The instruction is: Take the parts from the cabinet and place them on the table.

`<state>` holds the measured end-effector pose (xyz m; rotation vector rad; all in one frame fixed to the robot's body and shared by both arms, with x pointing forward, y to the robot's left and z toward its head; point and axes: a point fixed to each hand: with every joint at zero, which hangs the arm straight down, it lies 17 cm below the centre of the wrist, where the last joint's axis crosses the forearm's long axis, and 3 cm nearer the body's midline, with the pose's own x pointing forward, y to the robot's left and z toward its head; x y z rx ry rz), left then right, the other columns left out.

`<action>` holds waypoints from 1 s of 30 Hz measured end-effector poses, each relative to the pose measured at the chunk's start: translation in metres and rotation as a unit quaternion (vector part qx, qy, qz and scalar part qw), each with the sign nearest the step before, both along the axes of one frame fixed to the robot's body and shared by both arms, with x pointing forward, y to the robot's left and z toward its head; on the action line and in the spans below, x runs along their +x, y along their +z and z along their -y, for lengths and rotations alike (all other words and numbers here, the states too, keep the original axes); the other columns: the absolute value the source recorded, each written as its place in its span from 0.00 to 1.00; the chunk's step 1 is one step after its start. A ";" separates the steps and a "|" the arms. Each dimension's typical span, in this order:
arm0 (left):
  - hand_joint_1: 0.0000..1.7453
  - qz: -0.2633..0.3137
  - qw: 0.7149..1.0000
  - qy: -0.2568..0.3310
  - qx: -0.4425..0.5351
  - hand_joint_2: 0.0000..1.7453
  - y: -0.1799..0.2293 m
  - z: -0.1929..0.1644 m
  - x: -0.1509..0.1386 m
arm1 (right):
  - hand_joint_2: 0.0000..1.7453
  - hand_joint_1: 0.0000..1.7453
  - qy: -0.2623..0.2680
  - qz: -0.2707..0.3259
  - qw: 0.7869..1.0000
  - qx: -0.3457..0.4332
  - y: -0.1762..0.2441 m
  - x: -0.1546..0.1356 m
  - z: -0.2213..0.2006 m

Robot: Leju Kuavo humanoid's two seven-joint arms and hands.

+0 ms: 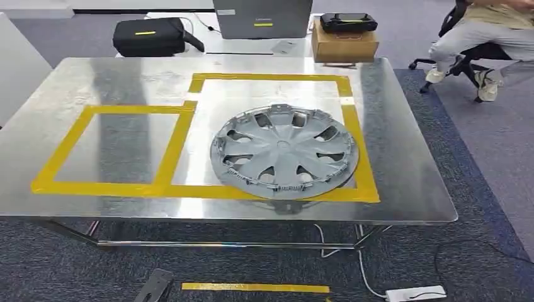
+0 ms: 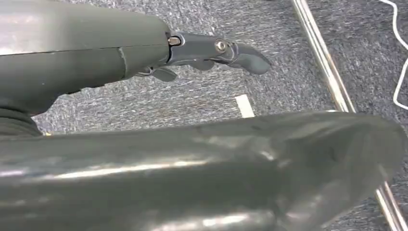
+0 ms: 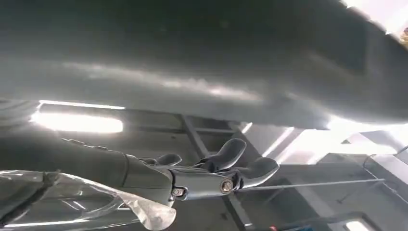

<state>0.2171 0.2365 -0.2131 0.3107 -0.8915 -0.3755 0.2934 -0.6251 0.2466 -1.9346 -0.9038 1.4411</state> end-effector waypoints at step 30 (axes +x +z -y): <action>0.00 -0.002 0.999 0.037 0.021 1.00 -0.004 -0.021 -0.018 | 0.00 0.00 -0.197 0.055 0.957 0.206 -0.186 -0.129 -0.028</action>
